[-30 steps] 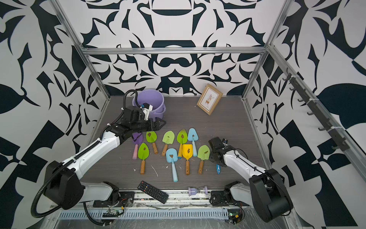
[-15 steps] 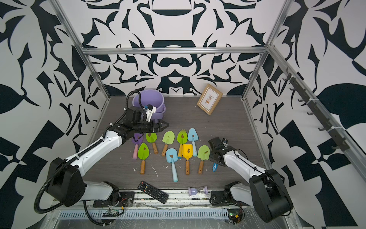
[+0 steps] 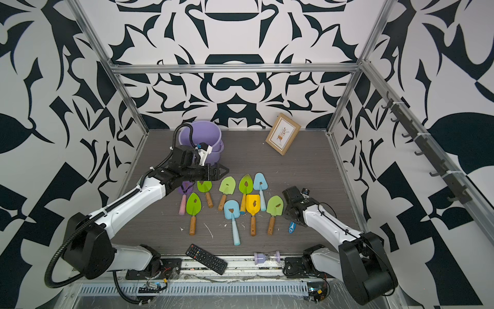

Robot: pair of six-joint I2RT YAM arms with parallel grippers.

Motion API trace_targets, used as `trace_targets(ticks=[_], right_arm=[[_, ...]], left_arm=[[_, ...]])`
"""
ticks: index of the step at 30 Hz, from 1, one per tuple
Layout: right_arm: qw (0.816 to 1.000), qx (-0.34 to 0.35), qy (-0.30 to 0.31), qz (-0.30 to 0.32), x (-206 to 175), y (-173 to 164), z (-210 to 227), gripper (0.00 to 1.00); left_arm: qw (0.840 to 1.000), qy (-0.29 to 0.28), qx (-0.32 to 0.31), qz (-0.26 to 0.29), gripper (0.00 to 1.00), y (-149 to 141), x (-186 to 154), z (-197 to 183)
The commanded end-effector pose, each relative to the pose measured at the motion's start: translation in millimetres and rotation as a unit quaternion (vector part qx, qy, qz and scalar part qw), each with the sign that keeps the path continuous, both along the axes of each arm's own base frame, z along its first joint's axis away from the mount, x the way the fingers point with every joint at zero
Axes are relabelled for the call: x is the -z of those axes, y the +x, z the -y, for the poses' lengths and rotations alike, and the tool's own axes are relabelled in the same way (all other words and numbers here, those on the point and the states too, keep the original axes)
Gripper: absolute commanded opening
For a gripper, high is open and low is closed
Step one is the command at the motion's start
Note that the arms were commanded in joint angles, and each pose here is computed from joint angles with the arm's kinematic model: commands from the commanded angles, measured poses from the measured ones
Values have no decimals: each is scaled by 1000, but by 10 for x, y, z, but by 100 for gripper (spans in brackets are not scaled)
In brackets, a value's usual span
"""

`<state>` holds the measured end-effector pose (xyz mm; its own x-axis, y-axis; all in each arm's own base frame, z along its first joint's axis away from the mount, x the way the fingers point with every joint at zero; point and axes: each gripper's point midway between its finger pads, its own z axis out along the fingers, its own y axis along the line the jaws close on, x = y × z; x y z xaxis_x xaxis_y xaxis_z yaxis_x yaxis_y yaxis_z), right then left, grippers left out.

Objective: Brush the soil off the hand trowel and place it into the bucket
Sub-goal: Pick up the brush from the center of the board.

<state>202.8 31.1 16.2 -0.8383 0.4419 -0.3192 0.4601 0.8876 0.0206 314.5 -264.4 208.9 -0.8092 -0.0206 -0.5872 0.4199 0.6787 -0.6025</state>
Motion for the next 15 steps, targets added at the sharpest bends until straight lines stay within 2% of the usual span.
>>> trace_targets(ticks=[1,9,11,15], right_arm=[[999,-31,1,25,-268,122,-62,0],[982,-144,71,99,-1052,318,-448,0],[971,-190,99,109,-1190,348,-644,0],[949,-264,114,133,-1371,391,-986,0]], left_arm=[[1000,4,8,0,99,-12,-54,15],[999,-30,33,-29,100,-46,-87,159],[998,-45,37,-40,99,-54,-102,213],[995,-81,33,-55,99,-75,-168,345]])
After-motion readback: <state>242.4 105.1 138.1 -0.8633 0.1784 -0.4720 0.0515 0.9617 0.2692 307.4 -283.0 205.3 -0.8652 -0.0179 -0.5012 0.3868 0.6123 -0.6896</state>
